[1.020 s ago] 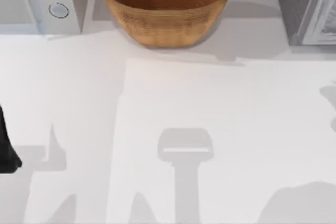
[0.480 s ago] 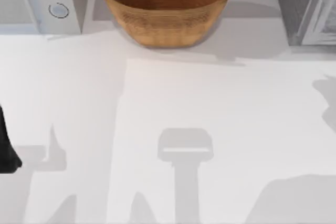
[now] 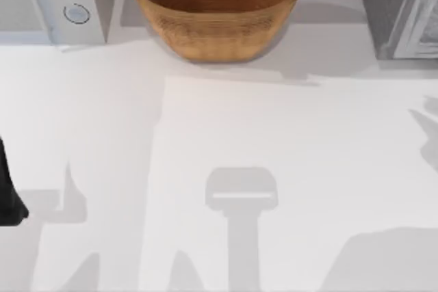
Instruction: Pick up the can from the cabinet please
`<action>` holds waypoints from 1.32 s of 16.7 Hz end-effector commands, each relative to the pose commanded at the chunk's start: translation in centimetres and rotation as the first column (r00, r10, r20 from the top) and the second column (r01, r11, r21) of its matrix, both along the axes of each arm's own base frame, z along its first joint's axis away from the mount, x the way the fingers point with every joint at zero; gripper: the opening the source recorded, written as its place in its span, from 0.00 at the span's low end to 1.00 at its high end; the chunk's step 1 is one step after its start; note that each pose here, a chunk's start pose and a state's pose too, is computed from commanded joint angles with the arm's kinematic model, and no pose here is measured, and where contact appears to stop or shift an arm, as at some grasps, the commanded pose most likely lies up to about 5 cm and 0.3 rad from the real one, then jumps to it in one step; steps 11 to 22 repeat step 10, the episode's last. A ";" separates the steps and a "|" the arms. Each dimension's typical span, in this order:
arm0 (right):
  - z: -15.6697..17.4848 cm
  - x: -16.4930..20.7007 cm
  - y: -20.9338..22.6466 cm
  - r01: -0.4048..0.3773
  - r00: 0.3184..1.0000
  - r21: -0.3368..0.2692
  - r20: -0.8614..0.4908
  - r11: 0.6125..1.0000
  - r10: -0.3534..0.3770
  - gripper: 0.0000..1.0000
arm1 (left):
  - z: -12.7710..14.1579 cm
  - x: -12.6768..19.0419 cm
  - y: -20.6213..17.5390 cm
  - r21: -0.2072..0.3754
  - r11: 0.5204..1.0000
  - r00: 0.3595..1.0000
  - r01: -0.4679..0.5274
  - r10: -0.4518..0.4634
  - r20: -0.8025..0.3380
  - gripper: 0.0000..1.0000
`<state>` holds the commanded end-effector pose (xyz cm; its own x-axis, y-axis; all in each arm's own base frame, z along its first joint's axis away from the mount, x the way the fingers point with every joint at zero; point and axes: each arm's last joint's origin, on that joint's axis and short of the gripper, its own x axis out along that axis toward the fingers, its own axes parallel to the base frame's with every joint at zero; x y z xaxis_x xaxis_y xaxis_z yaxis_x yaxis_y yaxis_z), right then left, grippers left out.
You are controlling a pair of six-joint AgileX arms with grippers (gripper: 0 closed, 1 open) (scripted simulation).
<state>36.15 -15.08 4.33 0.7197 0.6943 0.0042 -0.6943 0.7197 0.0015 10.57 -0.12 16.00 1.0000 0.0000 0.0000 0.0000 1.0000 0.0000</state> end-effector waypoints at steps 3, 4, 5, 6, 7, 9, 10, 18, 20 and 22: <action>0.0 0.0 0.0 0.000 1.000 0.000 0.000 1.000 0.000 0.90 | 0.0 0.0 0.0 0.000 1.000 1.000 0.000 0.000 0.000 1.00; 0.0 0.0 0.0 0.000 1.000 0.000 0.000 1.000 0.000 0.98 | 0.0 0.0 0.0 0.000 1.000 1.000 0.000 0.000 0.000 1.00; 0.0 0.0 0.0 0.000 1.000 0.000 0.000 1.000 0.000 1.00 | 0.0 0.0 0.0 0.000 1.000 1.000 0.000 0.000 0.000 1.00; 0.0 0.0 0.0 0.000 1.000 0.000 0.000 1.000 0.000 1.00 | 0.0 0.0 0.0 0.000 1.000 1.000 0.000 0.000 0.000 1.00; 0.0 0.0 0.0 0.000 1.000 0.000 0.000 1.000 0.000 1.00 | 0.0 0.0 0.0 0.000 1.000 1.000 0.000 0.000 0.000 1.00; 0.0 0.0 0.0 0.000 1.000 0.000 0.000 1.000 0.000 1.00 | 0.0 0.0 0.0 0.000 1.000 1.000 0.000 0.000 0.000 1.00; 0.0 0.0 0.0 0.000 1.000 0.000 0.000 1.000 0.000 1.00 | 0.0 0.0 0.0 0.000 1.000 1.000 0.000 0.000 0.000 1.00; 0.0 0.0 0.0 0.000 1.000 0.000 0.000 1.000 0.000 1.00 | 0.0 0.0 0.0 0.000 1.000 1.000 0.000 0.000 0.000 1.00; 0.0 0.0 0.0 0.000 1.000 0.000 0.000 1.000 0.000 1.00 | 0.0 0.0 0.0 0.000 1.000 1.000 0.000 0.000 0.000 1.00; 0.0 0.0 0.0 0.000 1.000 0.000 0.000 1.000 0.000 1.00 | 0.0 0.0 0.0 0.000 1.000 1.000 0.000 0.000 0.000 1.00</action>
